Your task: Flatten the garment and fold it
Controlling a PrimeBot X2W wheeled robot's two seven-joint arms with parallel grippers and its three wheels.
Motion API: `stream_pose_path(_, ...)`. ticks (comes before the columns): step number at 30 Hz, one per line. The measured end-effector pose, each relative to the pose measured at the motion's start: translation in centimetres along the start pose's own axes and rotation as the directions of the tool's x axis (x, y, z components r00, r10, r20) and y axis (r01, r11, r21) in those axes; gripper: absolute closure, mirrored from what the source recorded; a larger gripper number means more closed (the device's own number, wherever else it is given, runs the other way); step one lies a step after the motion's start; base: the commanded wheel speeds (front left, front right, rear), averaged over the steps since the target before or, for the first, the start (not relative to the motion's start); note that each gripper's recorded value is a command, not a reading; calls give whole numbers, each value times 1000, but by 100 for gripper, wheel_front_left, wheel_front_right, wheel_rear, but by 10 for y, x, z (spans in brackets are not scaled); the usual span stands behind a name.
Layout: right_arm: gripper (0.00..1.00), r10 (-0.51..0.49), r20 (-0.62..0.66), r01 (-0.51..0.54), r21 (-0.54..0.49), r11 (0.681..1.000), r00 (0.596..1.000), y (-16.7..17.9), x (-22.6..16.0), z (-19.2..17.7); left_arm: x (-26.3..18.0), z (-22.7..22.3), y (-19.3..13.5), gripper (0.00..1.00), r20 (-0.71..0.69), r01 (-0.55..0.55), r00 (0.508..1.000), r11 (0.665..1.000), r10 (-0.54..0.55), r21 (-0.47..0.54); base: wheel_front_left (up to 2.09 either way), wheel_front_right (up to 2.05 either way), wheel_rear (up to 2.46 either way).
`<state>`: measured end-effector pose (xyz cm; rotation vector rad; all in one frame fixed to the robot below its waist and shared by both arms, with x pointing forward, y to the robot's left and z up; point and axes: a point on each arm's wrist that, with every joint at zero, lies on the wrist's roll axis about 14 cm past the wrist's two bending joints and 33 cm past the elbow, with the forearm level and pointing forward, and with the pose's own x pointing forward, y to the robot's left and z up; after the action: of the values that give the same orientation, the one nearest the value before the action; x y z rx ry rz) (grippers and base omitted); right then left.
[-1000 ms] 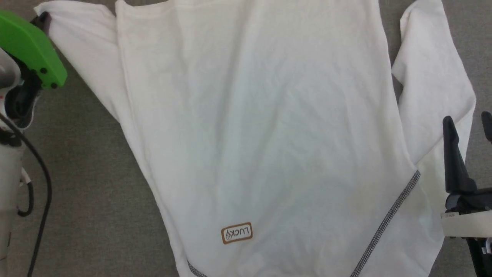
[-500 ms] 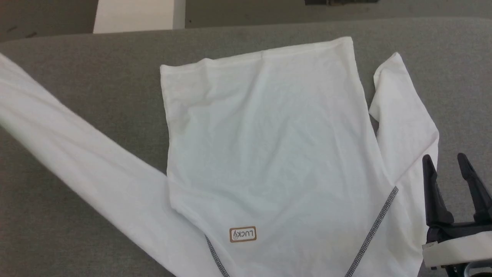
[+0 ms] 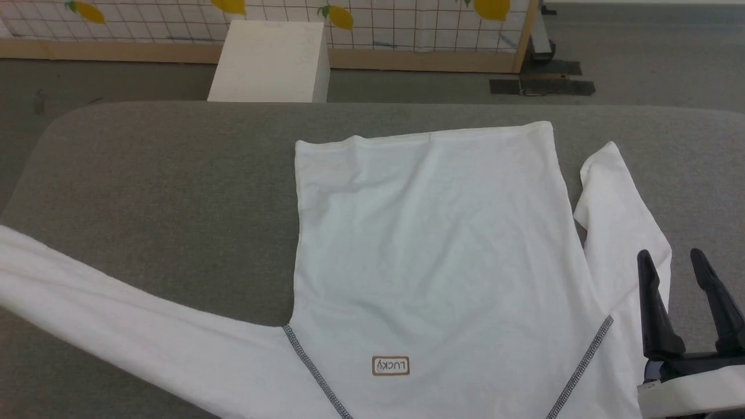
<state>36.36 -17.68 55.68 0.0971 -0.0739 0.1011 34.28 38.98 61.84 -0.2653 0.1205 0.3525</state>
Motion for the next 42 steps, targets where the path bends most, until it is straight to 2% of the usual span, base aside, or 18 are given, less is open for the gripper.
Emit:
stream_pose_path(3,0,3,17,-3,-4,1000,1000,1,2,6,-11,13,-7,100,52,31,998,999,-30,-18,0,0,0)
stream_pose_path(7,0,-19,35,20,-24,1000,999,-8,4,13,-23,24,-44,100,93,146,985,989,-145,3,0,0,0)
stream_pose_path(10,0,-48,36,50,-36,998,998,-18,4,14,-26,26,-83,100,94,256,962,966,-257,21,0,0,0)
stream_pose_path(13,0,-83,44,85,-48,995,996,-30,4,17,-31,26,-132,100,83,382,919,923,-385,49,0,0,0)
stream_pose_path(16,0,-116,59,119,-59,991,992,-41,3,23,-39,20,-184,100,62,510,857,859,-512,52,0,0,0)
stream_pose_path(20,0,-168,79,174,-72,982,983,-59,0,29,-50,7,-254,100,41,656,754,755,-655,12,0,0,0)
stream_pose_path(24,0,-220,101,228,-81,970,970,-76,-4,36,-70,-25,-326,100,-30,777,628,628,-778,-44,0,0,0)
stream_pose_path(28,0,-263,122,275,-91,957,957,-90,-10,43,-106,-57,-389,100,-82,867,466,473,-881,-154,0,0,0)
stream_pose_path(31,0,-300,132,314,-100,944,945,-102,-17,47,-130,-78,-419,100,-105,897,370,384,-923,-221,0,0,0)
stream_pose_path(32,0,-312,132,326,-103,940,941,-106,-19,47,-135,-87,-426,100,-115,899,350,368,-930,-239,0,0,0)
stream_pose_path(36,0,-341,121,354,-102,930,932,-115,-23,43,-141,-137,-439,100,-199,894,314,359,-928,-266,0,0,0)
stream_pose_path(38,0,-351,111,361,-98,927,930,-118,-25,40,-144,-174,-438,100,-273,870,301,380,-914,-313,0,0,0)
stream_pose_path(42,0,-361,82,368,-98,925,929,-120,-24,29,-156,-233,-437,100,-381,847,251,392,-890,-358,0,0,0)
